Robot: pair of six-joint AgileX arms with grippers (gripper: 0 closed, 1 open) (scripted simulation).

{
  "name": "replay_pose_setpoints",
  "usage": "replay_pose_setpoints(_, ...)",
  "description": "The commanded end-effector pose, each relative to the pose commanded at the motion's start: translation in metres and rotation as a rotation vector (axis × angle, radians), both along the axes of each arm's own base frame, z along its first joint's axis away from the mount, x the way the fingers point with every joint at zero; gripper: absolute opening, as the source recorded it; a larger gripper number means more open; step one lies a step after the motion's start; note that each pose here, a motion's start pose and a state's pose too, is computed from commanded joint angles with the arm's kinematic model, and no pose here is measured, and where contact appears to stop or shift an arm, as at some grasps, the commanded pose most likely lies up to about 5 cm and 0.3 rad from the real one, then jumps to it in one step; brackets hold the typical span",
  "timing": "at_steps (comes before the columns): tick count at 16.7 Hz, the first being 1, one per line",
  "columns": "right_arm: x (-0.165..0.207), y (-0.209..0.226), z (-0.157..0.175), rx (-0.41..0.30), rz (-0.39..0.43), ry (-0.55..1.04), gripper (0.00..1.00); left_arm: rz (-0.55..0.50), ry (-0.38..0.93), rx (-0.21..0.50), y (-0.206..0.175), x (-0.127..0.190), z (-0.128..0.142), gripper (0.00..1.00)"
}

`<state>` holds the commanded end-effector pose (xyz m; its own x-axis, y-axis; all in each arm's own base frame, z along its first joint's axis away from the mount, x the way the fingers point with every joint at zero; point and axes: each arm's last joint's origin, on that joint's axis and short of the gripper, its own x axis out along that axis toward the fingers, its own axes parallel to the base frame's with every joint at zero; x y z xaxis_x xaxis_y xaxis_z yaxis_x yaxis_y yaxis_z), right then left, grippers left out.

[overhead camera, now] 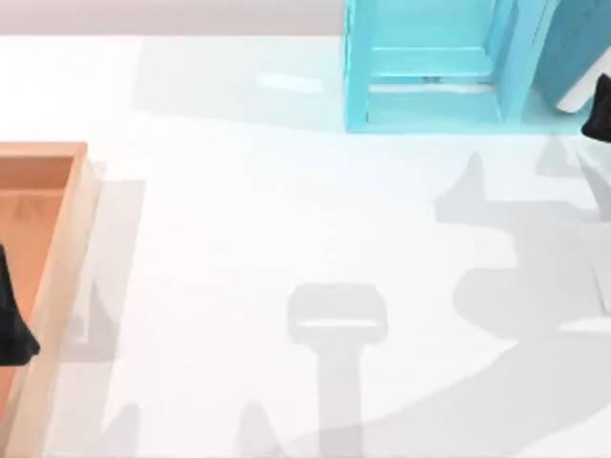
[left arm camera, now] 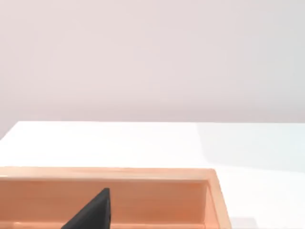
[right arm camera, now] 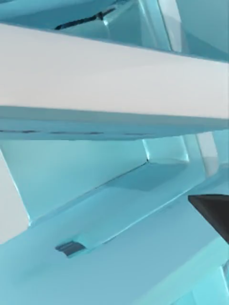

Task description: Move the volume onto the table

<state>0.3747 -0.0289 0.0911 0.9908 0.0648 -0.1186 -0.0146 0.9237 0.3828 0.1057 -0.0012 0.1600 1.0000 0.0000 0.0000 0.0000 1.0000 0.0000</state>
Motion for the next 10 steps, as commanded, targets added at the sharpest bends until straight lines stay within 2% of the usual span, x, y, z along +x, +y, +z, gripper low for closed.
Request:
replay_pose_setpoints(4,0.016,-0.001,-0.002,0.001,-0.004,-0.002,1.00,0.000,0.000,0.000,0.000,0.000,0.000,1.00)
replay_pose_setpoints(10,0.078,0.002,-0.009,0.001,-0.005,-0.006,1.00,0.000,0.000,0.000,0.000,0.000,0.000,1.00)
